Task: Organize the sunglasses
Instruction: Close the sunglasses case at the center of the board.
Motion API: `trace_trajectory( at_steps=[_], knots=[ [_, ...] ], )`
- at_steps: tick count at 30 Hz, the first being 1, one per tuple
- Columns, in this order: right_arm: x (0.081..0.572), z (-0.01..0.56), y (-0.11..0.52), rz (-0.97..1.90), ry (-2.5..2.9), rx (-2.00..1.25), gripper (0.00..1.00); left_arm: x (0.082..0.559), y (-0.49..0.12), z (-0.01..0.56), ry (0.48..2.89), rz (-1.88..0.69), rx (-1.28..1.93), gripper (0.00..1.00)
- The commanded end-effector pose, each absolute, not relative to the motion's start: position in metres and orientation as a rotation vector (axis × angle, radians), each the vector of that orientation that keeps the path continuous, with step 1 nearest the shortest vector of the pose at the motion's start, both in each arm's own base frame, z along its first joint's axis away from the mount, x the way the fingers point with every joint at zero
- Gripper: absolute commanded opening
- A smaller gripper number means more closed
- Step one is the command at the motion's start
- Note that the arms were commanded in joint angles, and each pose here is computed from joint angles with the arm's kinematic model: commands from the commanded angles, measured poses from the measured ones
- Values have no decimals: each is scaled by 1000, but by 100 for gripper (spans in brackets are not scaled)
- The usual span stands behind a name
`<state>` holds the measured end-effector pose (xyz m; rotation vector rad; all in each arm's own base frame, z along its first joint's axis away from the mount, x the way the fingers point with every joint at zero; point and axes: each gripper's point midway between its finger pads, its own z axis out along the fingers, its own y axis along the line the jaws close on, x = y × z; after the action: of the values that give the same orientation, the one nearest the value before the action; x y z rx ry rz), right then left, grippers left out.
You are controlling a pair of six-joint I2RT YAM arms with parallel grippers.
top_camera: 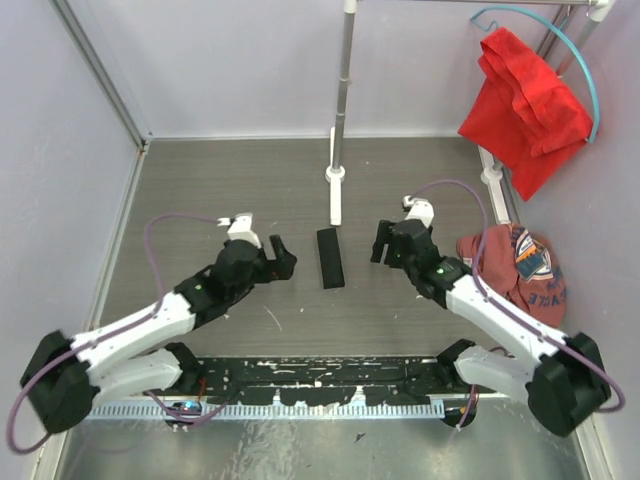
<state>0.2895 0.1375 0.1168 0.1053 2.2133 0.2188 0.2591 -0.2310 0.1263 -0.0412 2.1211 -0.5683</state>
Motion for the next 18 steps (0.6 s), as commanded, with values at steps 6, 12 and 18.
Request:
trace_trajectory(
  at_steps=[6, 12, 18],
  knots=[
    [267, 170, 92, 207, 2002, 334, 78, 214, -147, 147, 2019, -500, -195, 98],
    [249, 181, 70, 194, 1934, 393, 79, 191, -112, 158, 1937, -524, -258, 98],
    [239, 188, 61, 187, 1915, 400, 80, 180, -92, 160, 1903, -514, -284, 98]
  ],
)
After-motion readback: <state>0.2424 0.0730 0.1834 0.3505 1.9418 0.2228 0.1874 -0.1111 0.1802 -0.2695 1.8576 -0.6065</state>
